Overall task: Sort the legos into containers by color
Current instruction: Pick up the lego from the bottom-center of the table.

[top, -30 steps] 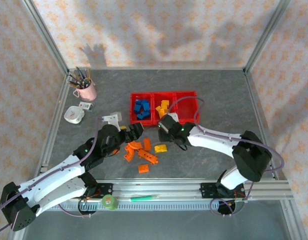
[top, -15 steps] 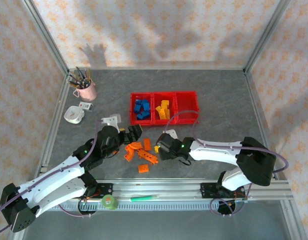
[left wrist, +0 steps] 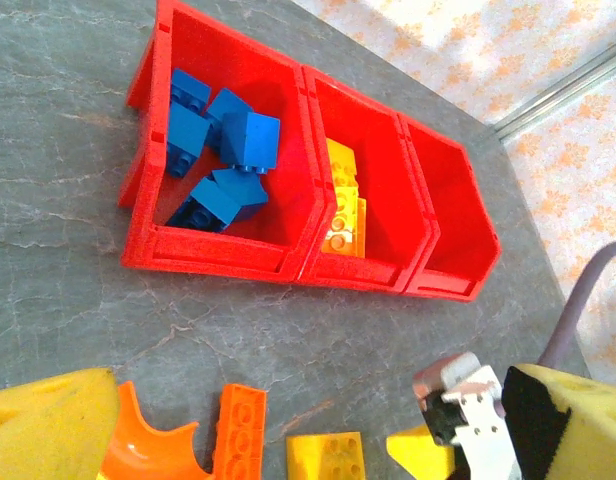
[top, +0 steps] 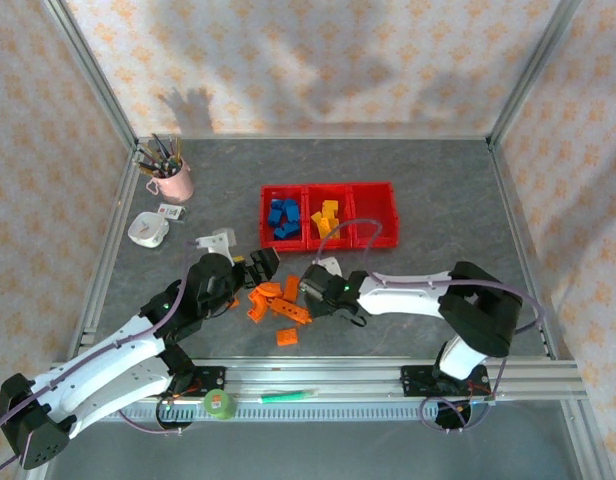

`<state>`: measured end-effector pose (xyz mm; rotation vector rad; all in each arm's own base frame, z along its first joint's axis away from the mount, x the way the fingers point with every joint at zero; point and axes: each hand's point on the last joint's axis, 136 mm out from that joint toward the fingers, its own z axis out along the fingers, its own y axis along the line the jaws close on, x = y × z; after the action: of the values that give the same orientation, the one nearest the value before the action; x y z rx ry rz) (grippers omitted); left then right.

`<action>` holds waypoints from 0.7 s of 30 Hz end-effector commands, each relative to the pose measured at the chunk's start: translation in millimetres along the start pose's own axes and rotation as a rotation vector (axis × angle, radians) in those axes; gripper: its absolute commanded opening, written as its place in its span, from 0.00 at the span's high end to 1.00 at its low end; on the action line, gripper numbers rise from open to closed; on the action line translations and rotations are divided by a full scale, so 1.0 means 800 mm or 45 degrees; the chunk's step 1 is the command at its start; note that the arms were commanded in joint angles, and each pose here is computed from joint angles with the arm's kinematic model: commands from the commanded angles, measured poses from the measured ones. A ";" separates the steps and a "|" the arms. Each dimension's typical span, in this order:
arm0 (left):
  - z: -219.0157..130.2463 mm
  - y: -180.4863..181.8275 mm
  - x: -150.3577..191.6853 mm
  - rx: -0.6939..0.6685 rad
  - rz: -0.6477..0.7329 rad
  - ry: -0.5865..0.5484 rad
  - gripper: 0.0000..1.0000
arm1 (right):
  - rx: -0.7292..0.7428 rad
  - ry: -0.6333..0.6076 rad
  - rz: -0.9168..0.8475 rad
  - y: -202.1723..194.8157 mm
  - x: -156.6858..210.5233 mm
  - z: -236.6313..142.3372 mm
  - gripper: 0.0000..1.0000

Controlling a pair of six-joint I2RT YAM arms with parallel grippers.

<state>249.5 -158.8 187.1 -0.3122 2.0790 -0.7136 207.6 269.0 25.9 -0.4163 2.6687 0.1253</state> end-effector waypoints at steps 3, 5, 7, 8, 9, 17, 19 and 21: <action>-0.002 0.013 0.000 -0.048 0.001 -0.012 0.01 | 0.066 -0.050 0.101 -0.014 -0.032 0.011 0.18; -0.002 0.014 0.000 -0.050 0.000 -0.015 0.01 | 0.085 -0.053 0.111 -0.017 -0.038 0.016 0.19; -0.001 0.014 0.000 -0.049 0.001 -0.017 0.01 | 0.091 -0.049 0.125 -0.018 -0.044 0.021 0.22; 0.000 0.013 -0.001 -0.046 0.000 -0.018 0.01 | 0.088 -0.045 0.131 -0.018 -0.046 0.024 0.24; 0.000 0.012 -0.001 -0.043 0.000 -0.017 0.01 | 0.081 -0.043 0.131 -0.017 -0.048 0.027 0.26; 0.002 0.011 0.000 -0.042 -0.001 -0.009 0.01 | 0.057 -0.026 0.113 -0.010 -0.048 0.030 0.46; 0.002 0.011 0.001 -0.040 -0.001 -0.006 0.01 | 0.054 -0.024 0.113 -0.011 -0.045 0.029 0.52; 0.002 0.010 0.000 -0.033 -0.005 -0.009 0.01 | 0.051 -0.022 0.115 -0.013 -0.043 0.028 0.57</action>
<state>248.8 -158.0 184.3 -0.3119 2.0892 -0.7052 249.5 271.5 20.1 -0.2876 2.6711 0.0872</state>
